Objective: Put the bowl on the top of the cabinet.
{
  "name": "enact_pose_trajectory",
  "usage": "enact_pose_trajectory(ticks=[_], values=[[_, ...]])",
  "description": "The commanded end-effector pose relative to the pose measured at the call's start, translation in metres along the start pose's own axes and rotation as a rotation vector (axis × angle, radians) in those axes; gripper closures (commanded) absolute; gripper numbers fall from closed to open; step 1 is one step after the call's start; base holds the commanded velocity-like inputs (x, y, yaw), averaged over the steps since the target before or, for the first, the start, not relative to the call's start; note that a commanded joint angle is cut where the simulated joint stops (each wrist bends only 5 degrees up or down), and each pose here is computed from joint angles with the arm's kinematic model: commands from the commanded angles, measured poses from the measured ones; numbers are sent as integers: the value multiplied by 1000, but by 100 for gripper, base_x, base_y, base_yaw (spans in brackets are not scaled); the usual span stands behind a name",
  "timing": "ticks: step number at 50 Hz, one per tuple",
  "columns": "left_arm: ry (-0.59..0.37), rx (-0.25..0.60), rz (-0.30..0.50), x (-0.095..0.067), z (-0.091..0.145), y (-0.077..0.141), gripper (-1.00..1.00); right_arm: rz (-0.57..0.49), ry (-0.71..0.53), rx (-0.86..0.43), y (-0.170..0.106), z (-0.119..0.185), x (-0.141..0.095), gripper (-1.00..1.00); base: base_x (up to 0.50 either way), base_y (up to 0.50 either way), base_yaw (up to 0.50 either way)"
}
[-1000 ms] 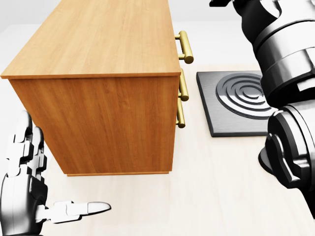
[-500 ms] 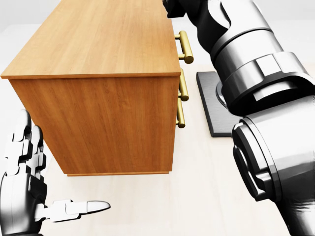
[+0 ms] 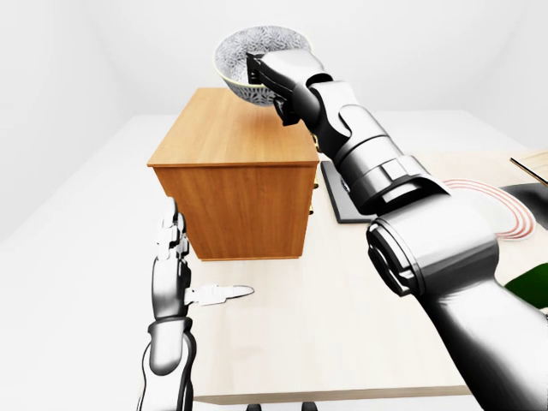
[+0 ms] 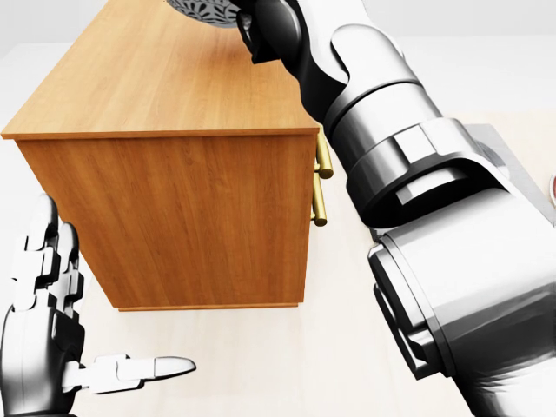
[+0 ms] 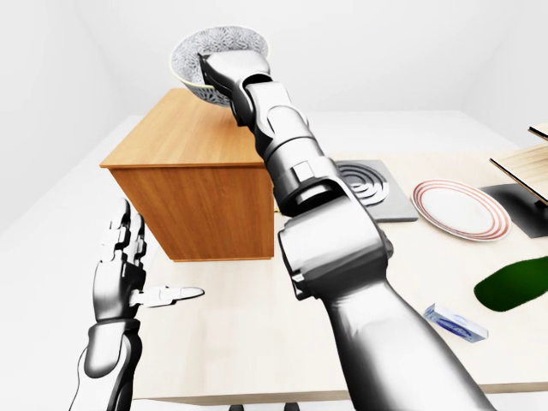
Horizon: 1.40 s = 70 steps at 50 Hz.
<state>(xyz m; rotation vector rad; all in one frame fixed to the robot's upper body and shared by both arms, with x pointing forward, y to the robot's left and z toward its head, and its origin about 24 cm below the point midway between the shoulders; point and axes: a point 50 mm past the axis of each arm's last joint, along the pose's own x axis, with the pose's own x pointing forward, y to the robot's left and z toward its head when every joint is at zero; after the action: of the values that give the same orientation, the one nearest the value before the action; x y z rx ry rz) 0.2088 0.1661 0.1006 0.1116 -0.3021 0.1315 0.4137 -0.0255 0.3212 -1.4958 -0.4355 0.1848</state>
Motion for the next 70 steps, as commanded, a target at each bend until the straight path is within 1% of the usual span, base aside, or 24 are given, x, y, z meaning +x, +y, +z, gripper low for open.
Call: enact_pose_trajectory(ticks=[1, 13, 30, 31, 32, 33, 44, 46, 51, 60, 70], values=[[9, 2, -8, -1, -2, -1, -100, -12, -28, -46, 3, 12, 1, 100, 0, 0, 0], [11, 2, -11, -1, -2, -1, -100, 10, -35, -50, 12, 14, 1, 100, 0, 0, 0], [3, 0, 1, 1, -1, 0, -100, 32, -29, -62, 18, 12, 1, 100, 0, 0, 0], [2, 0, 1, 1, -1, 0, -100, 31, -29, -60, 17, 12, 1, 5, 0, 0, 0], [-1, 0, 2, 1, 0, 0, -100, 31, -28, -58, 16, 12, 1, -40, 0, 0, 0], [-1, 0, 2, 1, 0, 0, -100, 35, -27, -62, 17, 12, 1, -100, 0, 0, 0], [2, 1, -4, 0, -1, -1, -100, 36, -19, -66, 17, 9, 1, -100, 0, 0, 0], [7, 1, -5, 0, -2, -1, -100, 34, -17, -84, 15, 8, 1, -100, 0, 0, 0], [8, 3, -10, -1, -2, -1, -100, 26, -13, -77, 8, 7, 1, -100, 0, 0, 0], [14, 4, -13, -1, -3, -2, -100, -8, 6, -81, -16, 0, 0, -100, 0, 0, 0], [14, 5, -11, -1, -3, -2, -100, -50, 62, -98, -50, -19, -6, -100, 0, 0, 0]])
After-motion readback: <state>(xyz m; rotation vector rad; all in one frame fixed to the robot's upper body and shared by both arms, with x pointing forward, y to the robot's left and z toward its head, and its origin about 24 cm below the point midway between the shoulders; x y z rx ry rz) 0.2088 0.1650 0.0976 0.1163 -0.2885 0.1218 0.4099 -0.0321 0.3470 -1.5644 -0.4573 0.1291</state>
